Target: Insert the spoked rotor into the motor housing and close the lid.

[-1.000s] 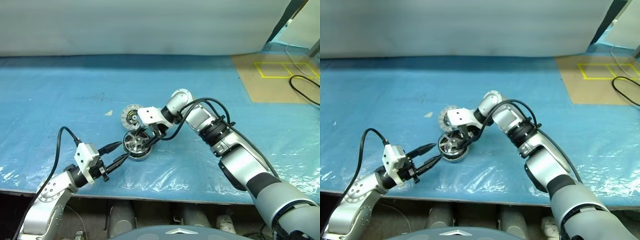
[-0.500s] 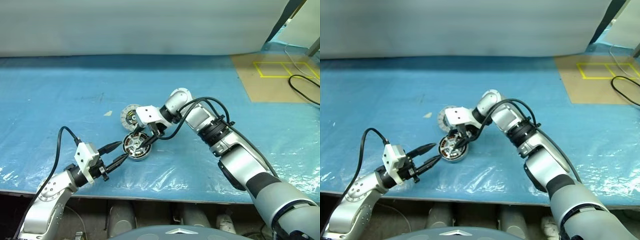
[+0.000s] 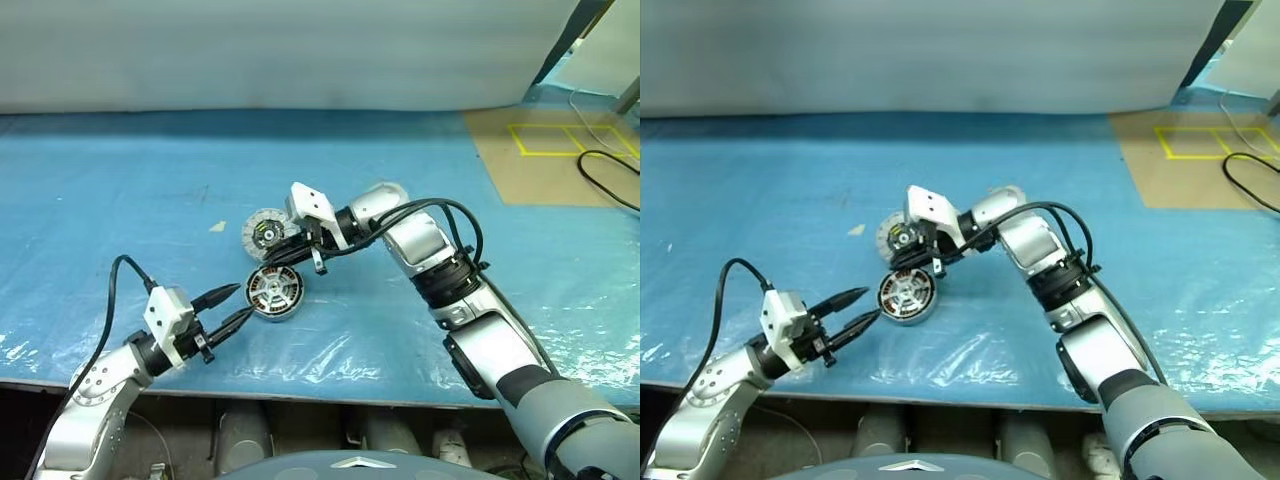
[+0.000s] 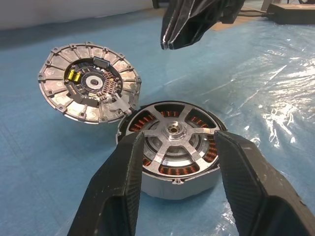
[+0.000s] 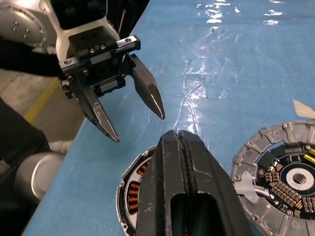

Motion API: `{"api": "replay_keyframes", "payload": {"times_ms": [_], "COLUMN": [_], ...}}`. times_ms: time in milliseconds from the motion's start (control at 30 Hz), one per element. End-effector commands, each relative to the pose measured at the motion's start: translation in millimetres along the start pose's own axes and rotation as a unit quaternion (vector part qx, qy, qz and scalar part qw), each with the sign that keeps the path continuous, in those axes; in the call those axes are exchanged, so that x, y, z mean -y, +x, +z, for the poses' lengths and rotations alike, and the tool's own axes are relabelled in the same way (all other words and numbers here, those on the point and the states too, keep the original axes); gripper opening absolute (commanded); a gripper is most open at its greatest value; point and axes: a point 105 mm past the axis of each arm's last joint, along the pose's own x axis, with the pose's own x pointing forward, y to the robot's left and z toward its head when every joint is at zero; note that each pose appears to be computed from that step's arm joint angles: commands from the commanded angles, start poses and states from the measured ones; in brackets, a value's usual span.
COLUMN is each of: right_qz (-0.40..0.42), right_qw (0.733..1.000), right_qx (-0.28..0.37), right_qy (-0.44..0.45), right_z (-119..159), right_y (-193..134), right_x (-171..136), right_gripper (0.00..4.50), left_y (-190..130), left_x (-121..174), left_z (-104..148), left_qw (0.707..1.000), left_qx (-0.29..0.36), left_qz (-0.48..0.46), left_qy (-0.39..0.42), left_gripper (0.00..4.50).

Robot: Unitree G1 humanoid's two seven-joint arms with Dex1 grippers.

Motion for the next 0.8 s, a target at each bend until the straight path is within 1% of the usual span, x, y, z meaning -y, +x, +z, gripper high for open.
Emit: {"api": "replay_keyframes", "payload": {"times_ms": [33, 100, 233, 333, 433, 533, 700, 800], "right_qz": [-0.01, -0.018, -0.021, -0.028, -0.043, -0.046, -0.037, -0.04], "right_qw": [0.999, 0.999, 1.0, 0.999, 0.998, 0.996, 0.995, 0.995], "right_qx": [0.031, 0.025, 0.016, -0.017, -0.038, -0.078, -0.095, -0.094], "right_qy": [0.009, 0.017, 0.017, 0.012, 0.03, 0.015, 0.003, 0.003], "right_z": [0, -9, -17, -39, -57, -78, -89, -89], "right_y": [5, 11, 20, 29, 32, 33, 31, 30], "right_x": [-1, -1, -3, -2, 4, 3, -2, -2], "right_gripper": [0.02, 0.02, 0.02, 0.02, 0.02, 0.02, 0.02, 0.02], "left_y": [-4, -5, -7, -6, -4, -3, -1, 0], "left_x": [-4, -5, -5, -4, -2, -1, -1, -1], "left_z": [11, 12, 13, 12, 13, 12, 12, 12], "left_qw": [1.0, 1.0, 1.0, 1.0, 1.0, 1.0, 1.0, 1.0], "left_qx": [0.013, 0.013, 0.011, 0.009, 0.011, 0.012, 0.014, 0.015], "left_qz": [0.004, 0.006, 0.007, 0.006, 0.003, 0.002, 0.002, 0.0], "left_qy": [0.016, 0.017, 0.018, 0.018, 0.018, 0.018, 0.018, 0.018], "left_gripper": [2.38, 2.38, 2.38, 2.38, 2.38, 2.38, 2.38, 2.38]}}
